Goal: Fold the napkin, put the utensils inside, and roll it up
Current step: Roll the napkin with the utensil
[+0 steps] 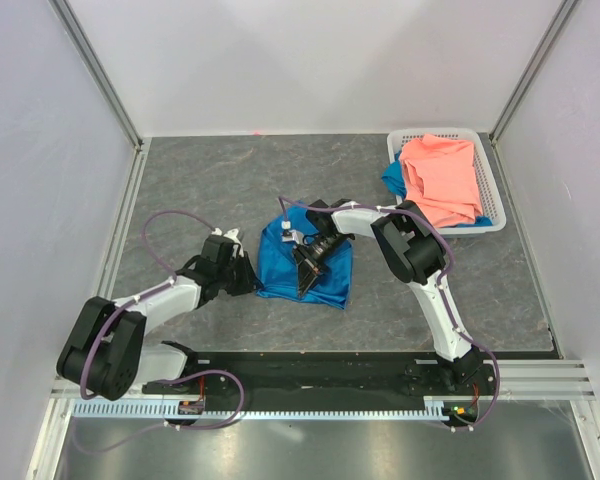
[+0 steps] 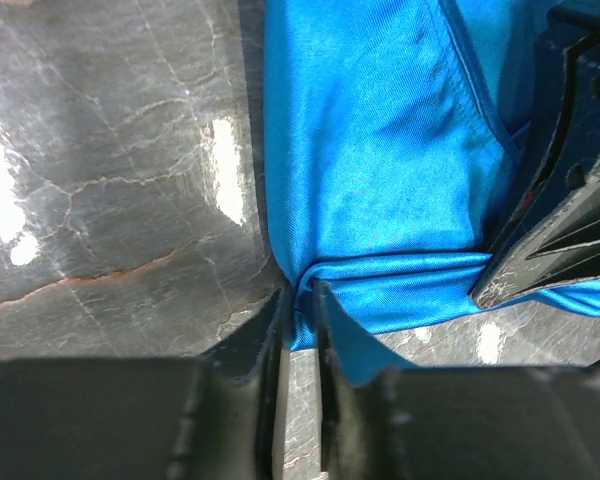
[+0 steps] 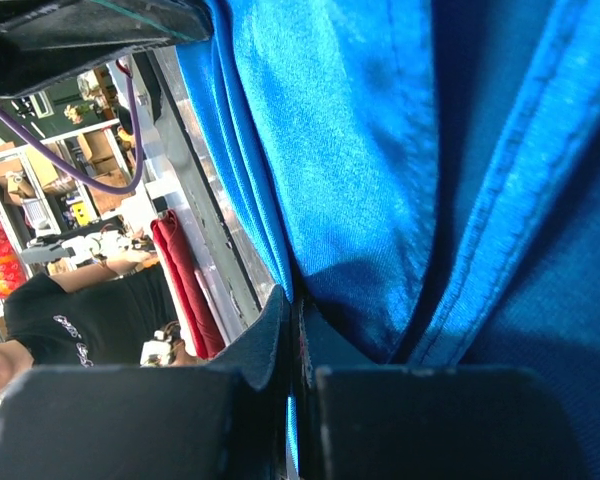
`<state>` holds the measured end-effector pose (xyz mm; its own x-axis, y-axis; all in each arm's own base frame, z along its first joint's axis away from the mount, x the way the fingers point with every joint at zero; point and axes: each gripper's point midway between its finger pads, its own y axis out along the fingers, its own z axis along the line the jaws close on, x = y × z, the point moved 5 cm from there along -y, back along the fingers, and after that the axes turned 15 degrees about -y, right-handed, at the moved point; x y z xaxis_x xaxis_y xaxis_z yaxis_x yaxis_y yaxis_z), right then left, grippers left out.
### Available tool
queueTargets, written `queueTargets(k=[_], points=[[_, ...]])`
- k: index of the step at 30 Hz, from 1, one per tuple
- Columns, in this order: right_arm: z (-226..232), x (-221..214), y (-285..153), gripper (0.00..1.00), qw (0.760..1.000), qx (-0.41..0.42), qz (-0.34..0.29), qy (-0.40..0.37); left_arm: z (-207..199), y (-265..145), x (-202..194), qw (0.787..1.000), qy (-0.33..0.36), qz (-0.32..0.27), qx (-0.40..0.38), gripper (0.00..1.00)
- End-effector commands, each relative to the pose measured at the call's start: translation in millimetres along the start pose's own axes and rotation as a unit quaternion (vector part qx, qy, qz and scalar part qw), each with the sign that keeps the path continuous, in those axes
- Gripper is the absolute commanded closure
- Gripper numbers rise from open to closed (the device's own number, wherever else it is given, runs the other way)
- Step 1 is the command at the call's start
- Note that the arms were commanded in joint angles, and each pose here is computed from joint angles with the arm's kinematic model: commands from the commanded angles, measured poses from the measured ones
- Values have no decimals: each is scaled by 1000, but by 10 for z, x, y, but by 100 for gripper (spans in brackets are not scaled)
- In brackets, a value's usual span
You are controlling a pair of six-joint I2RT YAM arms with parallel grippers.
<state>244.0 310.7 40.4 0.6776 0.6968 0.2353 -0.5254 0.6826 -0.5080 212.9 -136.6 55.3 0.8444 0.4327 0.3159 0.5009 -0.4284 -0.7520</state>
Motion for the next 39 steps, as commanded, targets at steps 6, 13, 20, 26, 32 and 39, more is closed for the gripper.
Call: queueTargets(k=[6,13,20,26,32,39], points=[[-6,285,-220,92,993,-96,-35,-59,104,11,-24,999,2,21,48,98],[408,468,-640,55,962,-198,-94,-162,99,26,-26,997,1,39,61,98],[573,80,-790,38,900,-350,-104,-238,86,40,-19,996,-3,57,75,98],[702,-163,-738,35,855,-429,-99,-276,88,49,-19,995,-5,64,80,98],[677,-274,-670,34,832,-458,-82,-300,74,48,-23,995,-4,68,77,98],[569,-293,-635,34,823,-469,-58,-316,73,51,-24,995,-4,68,76,98]])
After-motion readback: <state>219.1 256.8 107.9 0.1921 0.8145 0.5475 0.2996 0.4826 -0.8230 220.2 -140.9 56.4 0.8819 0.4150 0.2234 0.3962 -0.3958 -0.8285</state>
